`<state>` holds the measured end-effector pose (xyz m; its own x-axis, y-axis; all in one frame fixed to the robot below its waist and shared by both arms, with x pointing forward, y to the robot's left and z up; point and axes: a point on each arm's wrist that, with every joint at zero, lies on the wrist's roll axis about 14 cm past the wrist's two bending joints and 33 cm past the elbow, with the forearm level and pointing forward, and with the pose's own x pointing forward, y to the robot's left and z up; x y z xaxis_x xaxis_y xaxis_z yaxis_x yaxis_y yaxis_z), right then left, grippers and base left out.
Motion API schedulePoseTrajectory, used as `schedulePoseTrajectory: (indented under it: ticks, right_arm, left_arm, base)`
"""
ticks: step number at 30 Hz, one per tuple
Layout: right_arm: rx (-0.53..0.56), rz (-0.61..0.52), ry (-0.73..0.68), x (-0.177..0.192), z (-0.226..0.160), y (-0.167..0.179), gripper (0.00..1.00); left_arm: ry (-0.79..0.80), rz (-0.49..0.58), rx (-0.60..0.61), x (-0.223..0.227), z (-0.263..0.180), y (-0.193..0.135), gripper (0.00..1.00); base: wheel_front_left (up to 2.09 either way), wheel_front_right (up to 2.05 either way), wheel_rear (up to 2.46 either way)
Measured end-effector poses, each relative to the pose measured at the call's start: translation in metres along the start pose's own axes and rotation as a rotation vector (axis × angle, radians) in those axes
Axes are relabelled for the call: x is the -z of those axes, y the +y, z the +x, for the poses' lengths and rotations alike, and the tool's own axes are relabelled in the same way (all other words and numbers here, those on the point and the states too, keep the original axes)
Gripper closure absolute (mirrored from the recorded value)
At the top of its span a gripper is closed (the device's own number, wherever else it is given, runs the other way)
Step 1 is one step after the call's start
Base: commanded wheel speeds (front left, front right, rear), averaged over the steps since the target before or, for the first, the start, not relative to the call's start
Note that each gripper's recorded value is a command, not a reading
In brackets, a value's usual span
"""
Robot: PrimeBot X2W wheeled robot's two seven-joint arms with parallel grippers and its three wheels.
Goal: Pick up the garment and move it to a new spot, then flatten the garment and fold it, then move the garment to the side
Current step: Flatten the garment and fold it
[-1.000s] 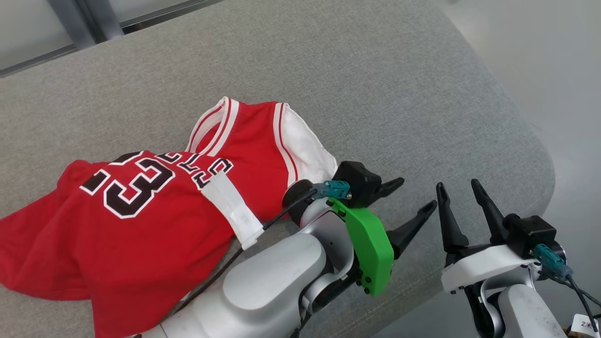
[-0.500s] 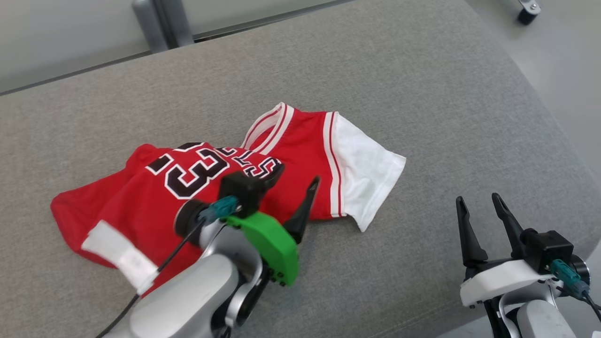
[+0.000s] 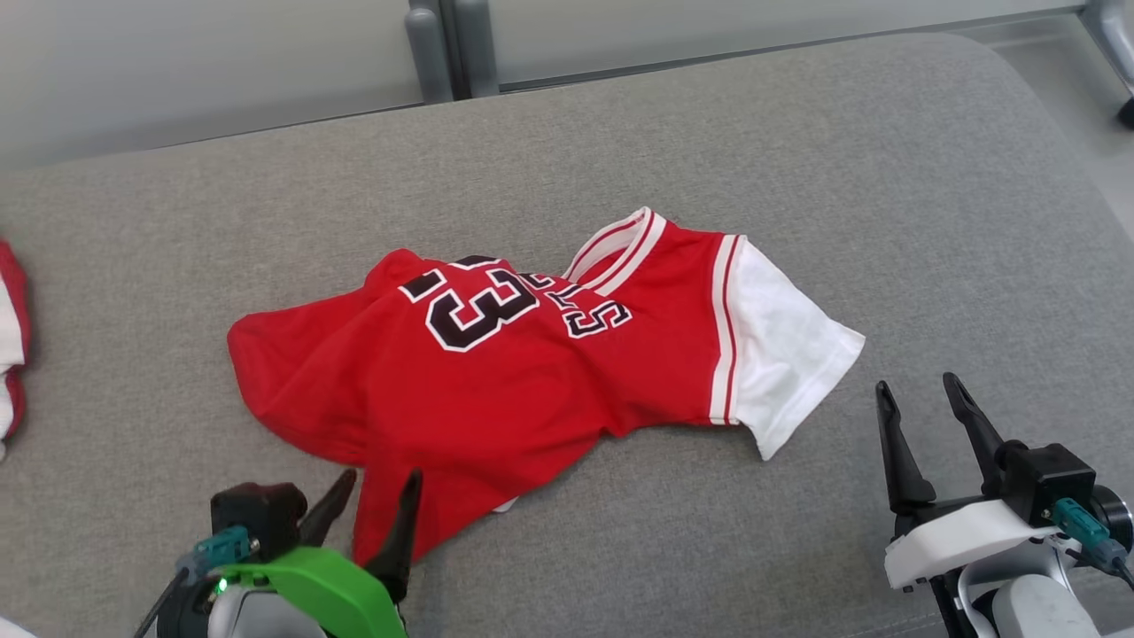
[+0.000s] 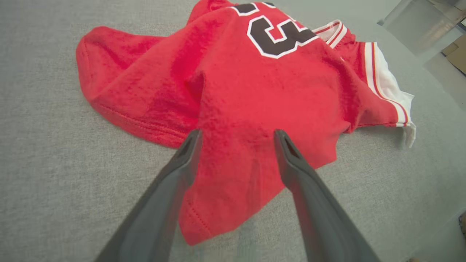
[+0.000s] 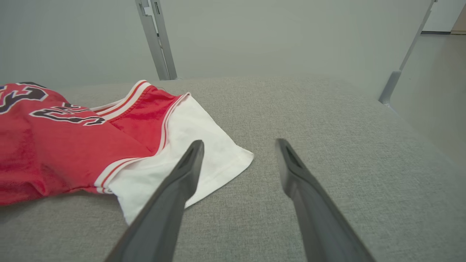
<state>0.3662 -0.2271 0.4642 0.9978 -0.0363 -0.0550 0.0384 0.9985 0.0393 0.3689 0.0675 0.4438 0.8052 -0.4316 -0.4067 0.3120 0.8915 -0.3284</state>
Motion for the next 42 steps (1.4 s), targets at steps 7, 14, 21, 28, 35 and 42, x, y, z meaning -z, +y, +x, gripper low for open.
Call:
schedulePoseTrajectory:
  ticks: [7, 14, 21, 28, 35, 42]
  right_arm:
    - [-0.039, -0.005, 0.000, 0.000, 0.007, 0.010, 0.00]
    - [-0.049, -0.010, 0.017, 0.006, 0.010, 0.012, 0.00]
    - [-0.050, -0.005, 0.016, 0.005, 0.010, 0.014, 0.00]
    - [-0.027, 0.008, 0.015, 0.005, 0.002, 0.010, 0.00]
    - [-0.017, 0.011, 0.013, 0.005, -0.004, 0.007, 0.00]
    - [-0.036, 0.013, 0.019, 0.006, -0.004, 0.014, 0.00]
  left_arm:
    - [0.139, -0.099, -0.071, 0.044, -0.025, 0.020, 0.00]
    - [0.184, -0.214, -0.084, 0.064, -0.018, 0.027, 0.00]
    - [0.201, -0.230, -0.003, 0.066, -0.002, 0.013, 1.00]
    - [0.047, -0.047, 0.062, 0.010, 0.009, -0.009, 1.00]
    - [-0.031, 0.196, 0.178, -0.049, -0.008, -0.042, 1.00]
    - [0.124, 0.360, 0.383, -0.031, -0.008, -0.108, 1.00]
  base:
    - [0.00, 0.00, 0.00]
    - [0.00, 0.00, 0.00]
    - [0.00, 0.00, 0.00]
    - [0.00, 0.00, 0.00]
    - [0.00, 0.00, 0.00]
    - [0.00, 0.00, 0.00]
